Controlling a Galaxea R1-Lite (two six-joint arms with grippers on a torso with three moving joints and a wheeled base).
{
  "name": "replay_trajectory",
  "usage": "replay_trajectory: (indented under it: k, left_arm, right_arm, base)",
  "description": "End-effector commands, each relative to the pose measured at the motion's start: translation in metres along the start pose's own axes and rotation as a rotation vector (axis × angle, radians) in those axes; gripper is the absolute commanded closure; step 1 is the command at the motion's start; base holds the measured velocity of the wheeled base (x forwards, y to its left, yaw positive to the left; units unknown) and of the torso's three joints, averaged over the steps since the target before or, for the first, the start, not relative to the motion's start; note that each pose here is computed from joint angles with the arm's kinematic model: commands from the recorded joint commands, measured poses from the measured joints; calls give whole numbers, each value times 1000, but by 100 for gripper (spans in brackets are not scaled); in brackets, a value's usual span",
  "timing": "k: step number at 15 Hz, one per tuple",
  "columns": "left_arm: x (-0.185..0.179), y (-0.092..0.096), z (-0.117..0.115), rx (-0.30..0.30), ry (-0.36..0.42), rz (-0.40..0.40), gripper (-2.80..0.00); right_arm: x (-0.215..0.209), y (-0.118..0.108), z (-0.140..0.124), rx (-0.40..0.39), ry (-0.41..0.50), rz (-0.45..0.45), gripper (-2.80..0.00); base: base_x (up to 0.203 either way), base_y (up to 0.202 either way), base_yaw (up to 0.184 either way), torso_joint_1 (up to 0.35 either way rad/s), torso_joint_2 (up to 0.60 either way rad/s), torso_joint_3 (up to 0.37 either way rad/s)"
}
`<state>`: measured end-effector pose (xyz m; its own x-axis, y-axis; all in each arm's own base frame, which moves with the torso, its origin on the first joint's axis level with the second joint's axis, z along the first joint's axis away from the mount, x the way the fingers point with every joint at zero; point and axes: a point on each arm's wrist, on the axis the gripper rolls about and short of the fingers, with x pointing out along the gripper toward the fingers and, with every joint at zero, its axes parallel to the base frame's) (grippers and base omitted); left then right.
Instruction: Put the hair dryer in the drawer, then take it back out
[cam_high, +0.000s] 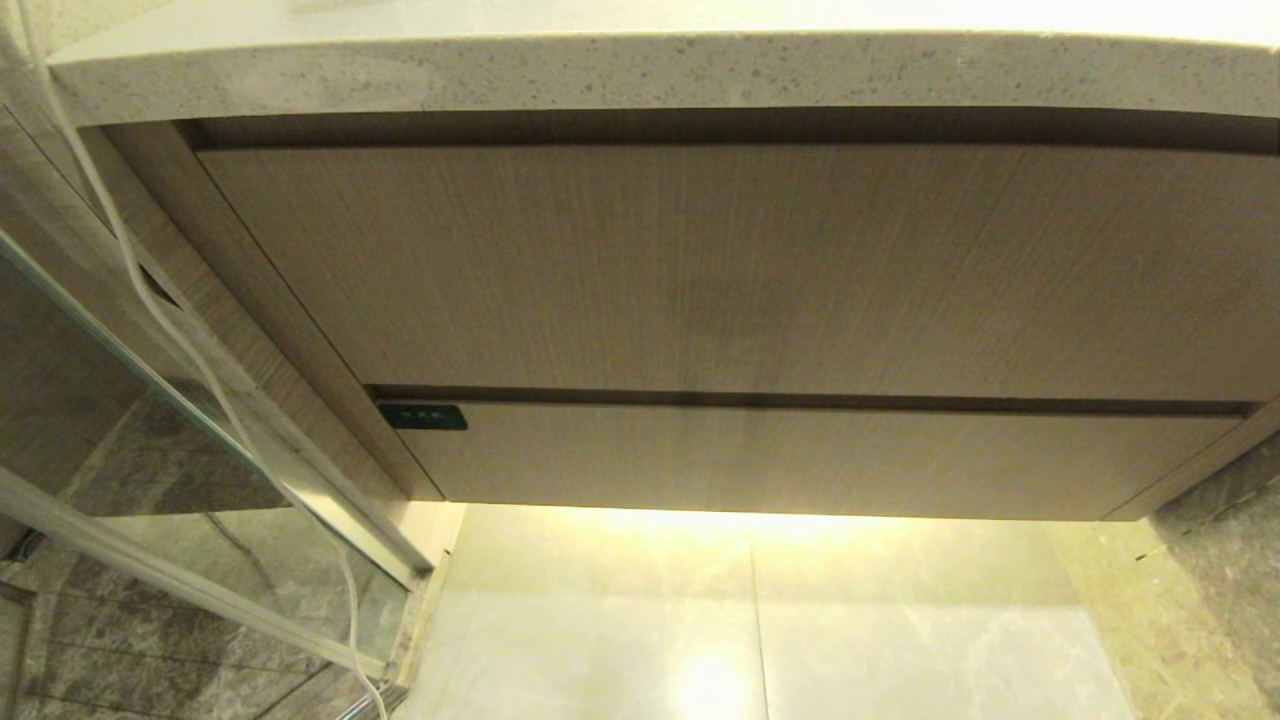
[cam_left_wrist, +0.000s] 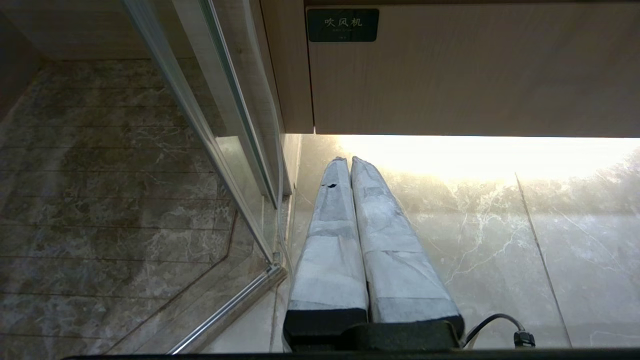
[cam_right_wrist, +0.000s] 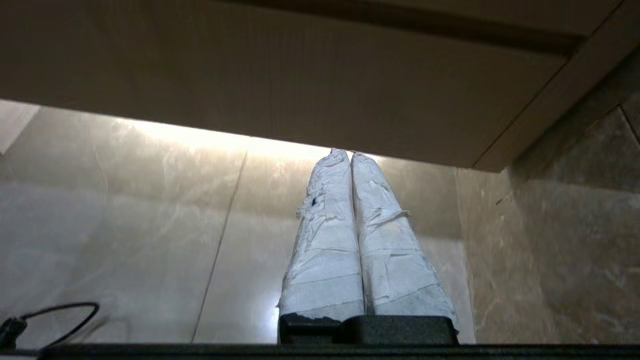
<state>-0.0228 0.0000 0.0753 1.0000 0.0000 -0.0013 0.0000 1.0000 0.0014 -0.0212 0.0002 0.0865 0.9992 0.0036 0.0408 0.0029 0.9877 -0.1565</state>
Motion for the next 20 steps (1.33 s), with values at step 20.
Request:
replay_trajectory:
  k: [20]
  left_arm:
    - [0, 0, 0, 0, 0, 0, 0]
  right_arm:
    - [-2, 1, -11, 172, 42, -14, 0]
  base:
    - [0, 0, 0, 0, 0, 0]
